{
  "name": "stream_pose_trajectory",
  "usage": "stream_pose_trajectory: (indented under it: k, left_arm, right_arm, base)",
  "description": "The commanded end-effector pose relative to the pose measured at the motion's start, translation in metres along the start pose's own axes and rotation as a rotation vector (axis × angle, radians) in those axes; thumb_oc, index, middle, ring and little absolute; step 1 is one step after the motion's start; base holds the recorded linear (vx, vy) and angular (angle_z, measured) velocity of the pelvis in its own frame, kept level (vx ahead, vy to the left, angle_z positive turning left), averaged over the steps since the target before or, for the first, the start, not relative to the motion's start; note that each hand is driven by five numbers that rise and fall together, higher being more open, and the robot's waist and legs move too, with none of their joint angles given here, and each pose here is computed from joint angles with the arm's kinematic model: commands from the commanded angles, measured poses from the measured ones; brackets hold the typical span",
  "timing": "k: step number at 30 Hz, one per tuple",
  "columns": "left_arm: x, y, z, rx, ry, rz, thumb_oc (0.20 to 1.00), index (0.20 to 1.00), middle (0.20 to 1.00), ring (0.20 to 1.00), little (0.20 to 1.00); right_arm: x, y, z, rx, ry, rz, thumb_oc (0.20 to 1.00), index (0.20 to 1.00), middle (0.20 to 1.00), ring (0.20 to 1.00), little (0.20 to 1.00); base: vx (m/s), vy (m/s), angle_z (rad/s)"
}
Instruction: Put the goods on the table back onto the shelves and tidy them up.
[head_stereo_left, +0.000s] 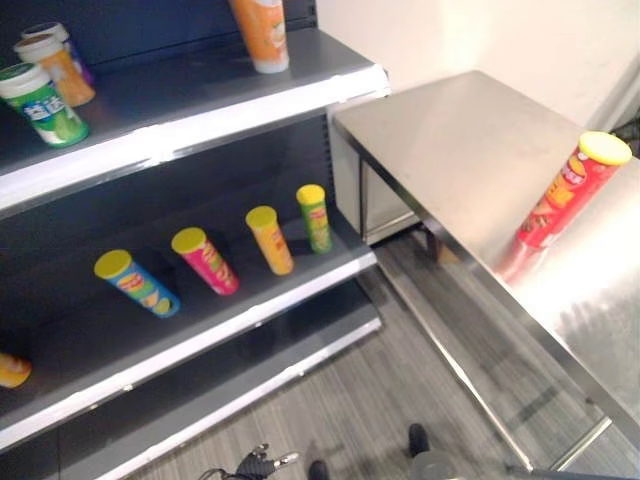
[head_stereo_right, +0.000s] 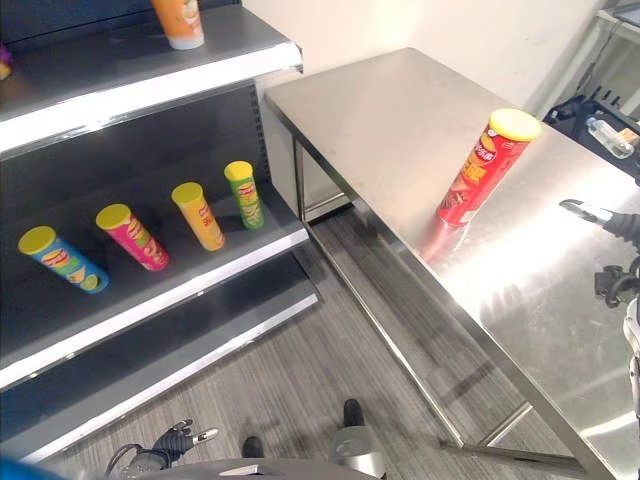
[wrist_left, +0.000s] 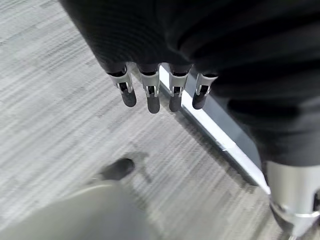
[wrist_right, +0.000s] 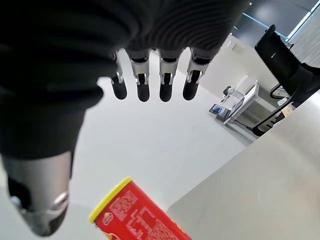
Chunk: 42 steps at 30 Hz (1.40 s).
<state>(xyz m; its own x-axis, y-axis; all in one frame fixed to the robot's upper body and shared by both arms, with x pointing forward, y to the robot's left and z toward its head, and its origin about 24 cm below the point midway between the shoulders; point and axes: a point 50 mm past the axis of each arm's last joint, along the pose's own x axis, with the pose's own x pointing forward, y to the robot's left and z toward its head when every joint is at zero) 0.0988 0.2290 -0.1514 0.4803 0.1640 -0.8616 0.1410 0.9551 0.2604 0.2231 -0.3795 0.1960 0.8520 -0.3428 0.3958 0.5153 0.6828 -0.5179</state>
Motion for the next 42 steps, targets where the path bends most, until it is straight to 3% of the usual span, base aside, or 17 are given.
stream_pose_trajectory:
  k: [1, 20, 29, 32, 35, 42]
  left_arm:
    - [0.003, 0.019, 0.006, 0.007, -0.006, 0.06, 1.0, 1.0, 1.0, 1.0, 1.0]
    - [0.0, 0.016, -0.012, -0.016, 0.057, 0.055, 1.0, 1.0, 1.0, 1.0, 1.0]
    - [0.0, 0.016, -0.012, -0.017, 0.057, 0.055, 1.0, 1.0, 1.0, 1.0, 1.0]
    - [-0.001, 0.015, -0.013, 0.001, 0.056, 0.036, 1.0, 1.0, 1.0, 1.0, 1.0]
    - [0.003, 0.02, 0.017, 0.015, -0.066, 0.022, 1.0, 1.0, 1.0, 1.0, 1.0]
    - [0.004, 0.02, 0.019, 0.038, -0.077, 0.018, 1.0, 1.0, 1.0, 1.0, 1.0]
  right_arm:
    - [0.022, -0.016, 0.023, -0.049, -0.089, -0.047, 1.0, 1.0, 1.0, 1.0, 1.0]
    - [0.062, -0.008, 0.012, -0.091, 0.049, 0.046, 1.0, 1.0, 1.0, 1.0, 1.0]
    - [0.062, -0.008, 0.013, -0.091, 0.049, 0.046, 1.0, 1.0, 1.0, 1.0, 1.0]
    - [0.077, 0.006, 0.029, -0.136, 0.005, 0.117, 1.0, 1.0, 1.0, 1.0, 1.0]
    - [0.09, 0.036, 0.078, -0.131, -0.184, 0.21, 1.0, 1.0, 1.0, 1.0, 1.0]
    - [0.084, 0.058, 0.097, -0.098, -0.277, 0.29, 1.0, 1.0, 1.0, 1.0, 1.0]
  base:
    - [0.0, 0.005, 0.07]
    - [0.0, -0.018, 0.05]
    - [0.0, -0.001, 0.02]
    - [0.02, -0.03, -0.07]
    - [0.01, 0.02, -0.88]
    - [0.16, 0.256, -1.34]
